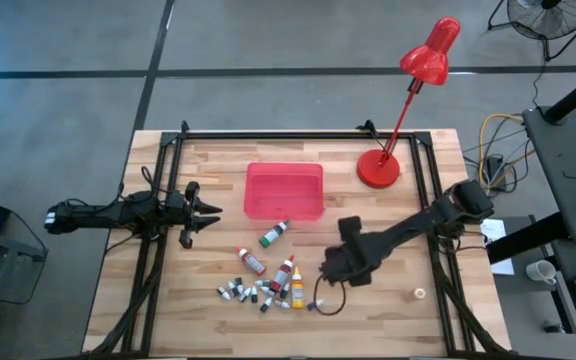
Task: Pick & Place food coloring
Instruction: Move the big yellow food coloring bottle to the middle on the table
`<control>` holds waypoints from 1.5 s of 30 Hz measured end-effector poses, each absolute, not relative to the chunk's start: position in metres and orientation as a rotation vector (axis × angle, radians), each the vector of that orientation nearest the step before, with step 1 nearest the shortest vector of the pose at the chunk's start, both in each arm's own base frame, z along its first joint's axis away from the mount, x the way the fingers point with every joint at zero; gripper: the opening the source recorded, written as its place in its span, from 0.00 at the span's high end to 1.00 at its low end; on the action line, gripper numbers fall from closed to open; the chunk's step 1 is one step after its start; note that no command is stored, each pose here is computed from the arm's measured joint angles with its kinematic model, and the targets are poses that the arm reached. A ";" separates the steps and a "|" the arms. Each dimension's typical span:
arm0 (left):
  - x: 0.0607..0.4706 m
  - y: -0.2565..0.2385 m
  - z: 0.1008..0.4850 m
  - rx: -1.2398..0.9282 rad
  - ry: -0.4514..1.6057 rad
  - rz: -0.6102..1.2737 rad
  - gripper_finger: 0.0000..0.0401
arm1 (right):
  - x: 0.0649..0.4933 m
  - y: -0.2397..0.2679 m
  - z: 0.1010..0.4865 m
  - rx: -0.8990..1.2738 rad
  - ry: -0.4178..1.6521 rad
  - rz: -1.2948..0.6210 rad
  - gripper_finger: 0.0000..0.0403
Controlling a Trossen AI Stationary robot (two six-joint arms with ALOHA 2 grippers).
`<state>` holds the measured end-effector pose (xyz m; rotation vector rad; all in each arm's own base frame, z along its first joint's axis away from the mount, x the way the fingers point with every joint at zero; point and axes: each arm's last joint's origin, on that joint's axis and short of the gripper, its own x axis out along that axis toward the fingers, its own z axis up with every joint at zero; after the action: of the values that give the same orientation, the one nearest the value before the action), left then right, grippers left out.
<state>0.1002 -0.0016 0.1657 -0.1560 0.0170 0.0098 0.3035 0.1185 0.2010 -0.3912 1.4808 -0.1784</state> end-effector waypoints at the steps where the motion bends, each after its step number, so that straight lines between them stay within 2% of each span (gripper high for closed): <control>1: 0.100 -0.002 0.166 -0.156 0.017 0.009 0.80 | 0.307 0.120 0.208 -0.405 1.443 -0.198 0.52; 7: 0.100 -0.002 0.166 -0.156 0.017 0.009 0.80 | 0.329 0.125 0.254 -0.445 1.233 -0.279 0.52; 10: 0.100 -0.002 0.166 -0.156 0.017 0.009 0.80 | 0.336 0.124 0.277 -0.366 1.069 -0.457 0.52; 12: 0.100 -0.002 0.166 -0.156 0.017 0.009 0.80 | 0.343 0.119 0.287 -0.180 0.989 -0.541 0.52; 15: 0.100 -0.002 0.166 -0.156 0.018 0.009 0.80 | 0.361 0.102 0.288 0.313 1.051 -0.443 0.52; 18: 0.100 -0.002 0.166 -0.156 0.017 0.009 0.80 | 0.378 0.088 0.273 0.725 1.108 -0.407 0.52; 20: 0.100 -0.002 0.166 -0.156 0.017 0.009 0.80 | 0.387 0.086 0.258 0.863 1.146 -0.410 0.52; 25: 0.100 -0.002 0.166 -0.156 0.017 0.009 0.80 | 0.398 0.096 0.218 0.963 1.257 -0.526 0.52; 31: 0.100 -0.002 0.166 -0.156 0.017 0.010 0.80 | 0.405 0.109 0.184 1.084 1.300 -0.673 0.52; 45: 0.100 -0.002 0.166 -0.156 0.017 0.009 0.80 | 0.420 0.123 0.170 1.264 1.212 -0.706 0.52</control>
<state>0.1002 -0.0017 0.1656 -0.1560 0.0175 0.0091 0.4200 0.1234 0.1700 1.2643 1.2118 -0.7061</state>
